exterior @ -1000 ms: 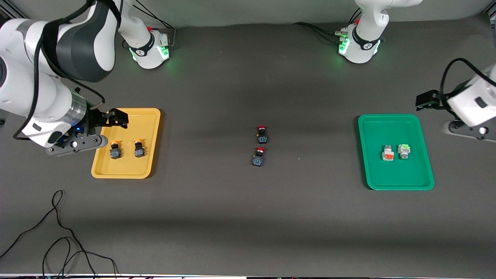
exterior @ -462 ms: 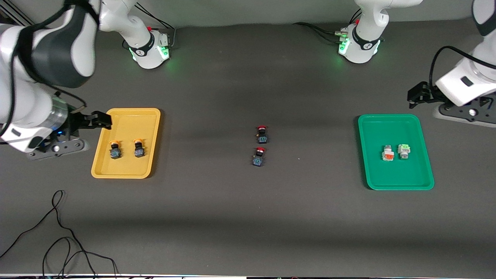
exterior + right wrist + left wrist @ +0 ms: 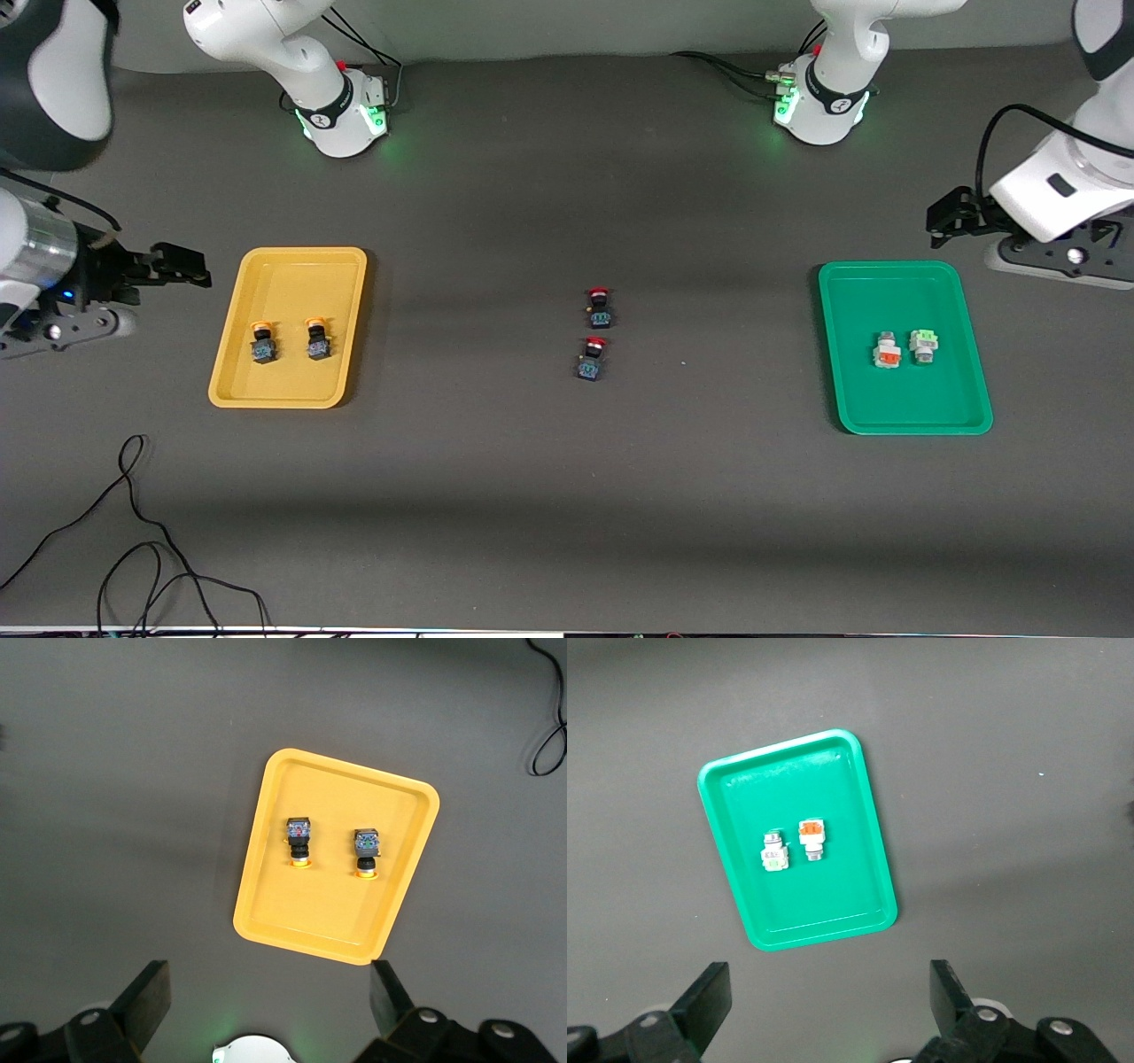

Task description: Place green and yellow buttons in trays

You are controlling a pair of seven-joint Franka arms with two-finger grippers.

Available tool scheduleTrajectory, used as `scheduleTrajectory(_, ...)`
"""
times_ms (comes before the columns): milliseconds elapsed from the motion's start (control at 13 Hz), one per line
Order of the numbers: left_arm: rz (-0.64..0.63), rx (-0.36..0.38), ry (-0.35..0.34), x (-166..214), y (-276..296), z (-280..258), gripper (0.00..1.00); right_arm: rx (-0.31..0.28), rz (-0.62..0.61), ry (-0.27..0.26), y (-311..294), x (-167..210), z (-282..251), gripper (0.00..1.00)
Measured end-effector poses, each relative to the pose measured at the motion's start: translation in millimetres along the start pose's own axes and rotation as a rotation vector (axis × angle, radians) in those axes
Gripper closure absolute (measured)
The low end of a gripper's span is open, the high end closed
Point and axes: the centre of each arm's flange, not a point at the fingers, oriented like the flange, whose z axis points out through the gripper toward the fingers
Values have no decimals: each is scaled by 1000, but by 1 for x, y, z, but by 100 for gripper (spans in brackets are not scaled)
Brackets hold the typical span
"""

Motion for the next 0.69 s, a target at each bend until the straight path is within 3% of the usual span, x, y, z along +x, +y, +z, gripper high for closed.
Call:
scheduleTrajectory(231,1,-1,-7,0,0,4,0,27,3,28,15,-16,-4,0)
scheduleTrajectory(692,0,-2,-12,1,0,6,0,11,73,68,25,-45,-4,0)
